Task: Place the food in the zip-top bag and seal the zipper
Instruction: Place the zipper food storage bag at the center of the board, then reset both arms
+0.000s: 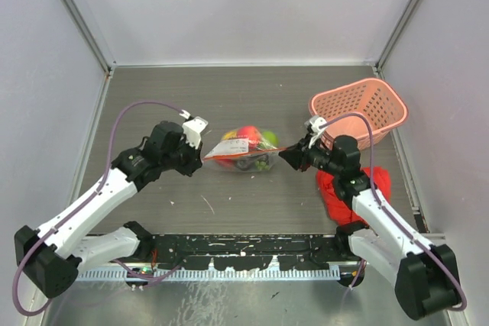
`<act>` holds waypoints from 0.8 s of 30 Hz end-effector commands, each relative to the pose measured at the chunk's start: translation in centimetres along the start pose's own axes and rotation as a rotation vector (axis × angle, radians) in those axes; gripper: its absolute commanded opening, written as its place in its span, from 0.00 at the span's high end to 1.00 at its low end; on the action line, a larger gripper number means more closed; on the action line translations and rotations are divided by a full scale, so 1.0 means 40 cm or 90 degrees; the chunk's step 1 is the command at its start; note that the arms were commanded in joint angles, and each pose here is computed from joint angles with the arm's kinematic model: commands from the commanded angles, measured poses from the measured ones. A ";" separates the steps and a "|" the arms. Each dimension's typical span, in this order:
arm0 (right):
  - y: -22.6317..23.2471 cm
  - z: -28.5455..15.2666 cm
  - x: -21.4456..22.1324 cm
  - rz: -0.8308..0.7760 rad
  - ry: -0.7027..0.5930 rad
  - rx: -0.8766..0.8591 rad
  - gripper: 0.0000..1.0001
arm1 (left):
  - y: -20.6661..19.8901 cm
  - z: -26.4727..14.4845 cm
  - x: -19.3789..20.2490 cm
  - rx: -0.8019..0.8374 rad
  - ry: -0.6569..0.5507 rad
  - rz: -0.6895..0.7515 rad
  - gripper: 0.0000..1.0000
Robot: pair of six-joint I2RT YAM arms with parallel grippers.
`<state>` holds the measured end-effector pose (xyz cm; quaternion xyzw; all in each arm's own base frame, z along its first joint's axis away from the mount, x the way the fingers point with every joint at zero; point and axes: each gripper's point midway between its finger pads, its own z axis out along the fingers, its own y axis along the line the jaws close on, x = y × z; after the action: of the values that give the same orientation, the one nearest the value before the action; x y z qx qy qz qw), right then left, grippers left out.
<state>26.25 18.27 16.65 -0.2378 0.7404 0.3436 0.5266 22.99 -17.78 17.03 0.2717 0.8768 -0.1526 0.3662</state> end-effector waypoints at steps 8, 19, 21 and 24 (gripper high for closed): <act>0.045 -0.119 -0.186 -0.032 -0.119 0.070 0.40 | 0.005 -0.170 -0.058 -0.023 -0.178 -0.092 0.45; -0.117 -0.307 -0.308 0.030 -0.169 0.446 0.00 | 0.152 -0.375 -0.141 -0.233 -0.392 -0.133 0.02; -0.150 -0.357 -0.314 0.051 -0.187 0.528 0.00 | 0.180 -0.411 -0.146 -0.273 -0.432 -0.156 0.02; -0.167 -0.414 -0.316 0.055 -0.205 0.597 0.00 | 0.205 -0.461 -0.155 -0.309 -0.491 -0.177 0.02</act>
<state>25.95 6.51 29.03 0.0025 0.7459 0.1206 0.6551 20.58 -8.00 29.36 0.0654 0.7720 -0.1095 0.6227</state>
